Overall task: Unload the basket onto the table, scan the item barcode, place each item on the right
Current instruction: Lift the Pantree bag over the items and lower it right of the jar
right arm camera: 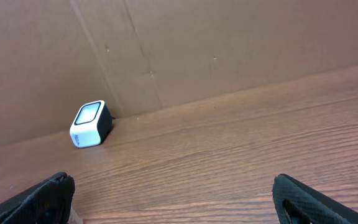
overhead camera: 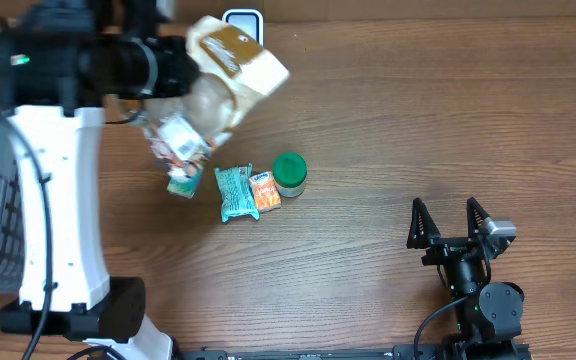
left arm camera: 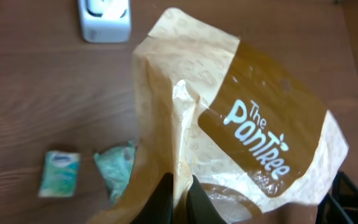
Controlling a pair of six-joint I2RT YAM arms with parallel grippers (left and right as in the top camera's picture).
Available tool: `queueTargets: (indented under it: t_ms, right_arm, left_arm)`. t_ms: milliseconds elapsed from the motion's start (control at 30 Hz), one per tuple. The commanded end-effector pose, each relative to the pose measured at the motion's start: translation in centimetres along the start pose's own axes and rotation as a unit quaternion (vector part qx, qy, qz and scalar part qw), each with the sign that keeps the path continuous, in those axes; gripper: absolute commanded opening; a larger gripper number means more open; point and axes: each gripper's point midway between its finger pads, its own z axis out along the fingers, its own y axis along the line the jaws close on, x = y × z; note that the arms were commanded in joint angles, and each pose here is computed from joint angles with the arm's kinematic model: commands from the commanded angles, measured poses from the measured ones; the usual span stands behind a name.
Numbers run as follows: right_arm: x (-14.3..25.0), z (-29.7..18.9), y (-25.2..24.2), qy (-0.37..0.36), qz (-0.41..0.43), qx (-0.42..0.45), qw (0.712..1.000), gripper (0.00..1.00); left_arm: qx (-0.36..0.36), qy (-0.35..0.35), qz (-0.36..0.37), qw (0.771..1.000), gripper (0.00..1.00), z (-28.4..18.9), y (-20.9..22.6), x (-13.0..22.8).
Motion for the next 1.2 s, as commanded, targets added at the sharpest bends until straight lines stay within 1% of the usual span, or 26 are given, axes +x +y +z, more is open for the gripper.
queueTargets:
  t_ms: [0,200,267,300,467,533,667,733,933,1167]
  right_arm:
    - [0.2,0.0,0.0,-0.001,-0.006,-0.002,1.0,1.0]
    - [0.2,0.0,0.0,-0.001,-0.006,-0.002,1.0,1.0]
    - [0.2,0.0,0.0,-0.001,-0.006,-0.002,1.0,1.0]
    - [0.2,0.0,0.0,-0.001,-0.006,-0.002,1.0,1.0]
    - [0.2,0.0,0.0,-0.001,-0.006,-0.002,1.0,1.0]
    - [0.2,0.0,0.0,-0.001,-0.006,-0.002,1.0,1.0]
    - [0.2,0.0,0.0,-0.001,-0.006,-0.002,1.0,1.0]
    - [0.2,0.0,0.0,-0.001,-0.006,-0.002,1.0,1.0]
    - [0.2,0.0,0.0,-0.001,-0.006,-0.002,1.0,1.0]
    - [0.2,0.0,0.0,-0.001,-0.006,-0.002,1.0,1.0]
  left_arm:
    - [0.002,0.043,-0.042,0.998,0.04,4.7,-1.4,1.7]
    - [0.049,0.048,-0.057,0.996,0.04,12.8,-7.5,3.9]
    - [0.048,0.042,-0.068,0.996,0.04,14.9,-8.9,4.9]
    - [0.038,0.035,-0.087,0.995,0.04,16.3,-9.4,5.6]
    - [-0.006,0.011,-0.198,0.98,0.05,19.8,-9.4,8.0]
    - [-0.02,0.003,-0.228,0.974,0.04,21.0,-9.3,9.1]
    - [-0.05,-0.032,-0.251,0.966,0.05,23.1,-8.2,10.7]
    - [-0.051,-0.047,-0.258,0.964,0.05,24.1,-7.9,11.3]
    - [-0.027,-0.052,-0.28,0.958,0.04,26.1,-7.6,13.1]
    - [-0.042,-0.055,-0.283,0.957,0.04,26.7,-6.4,14.1]
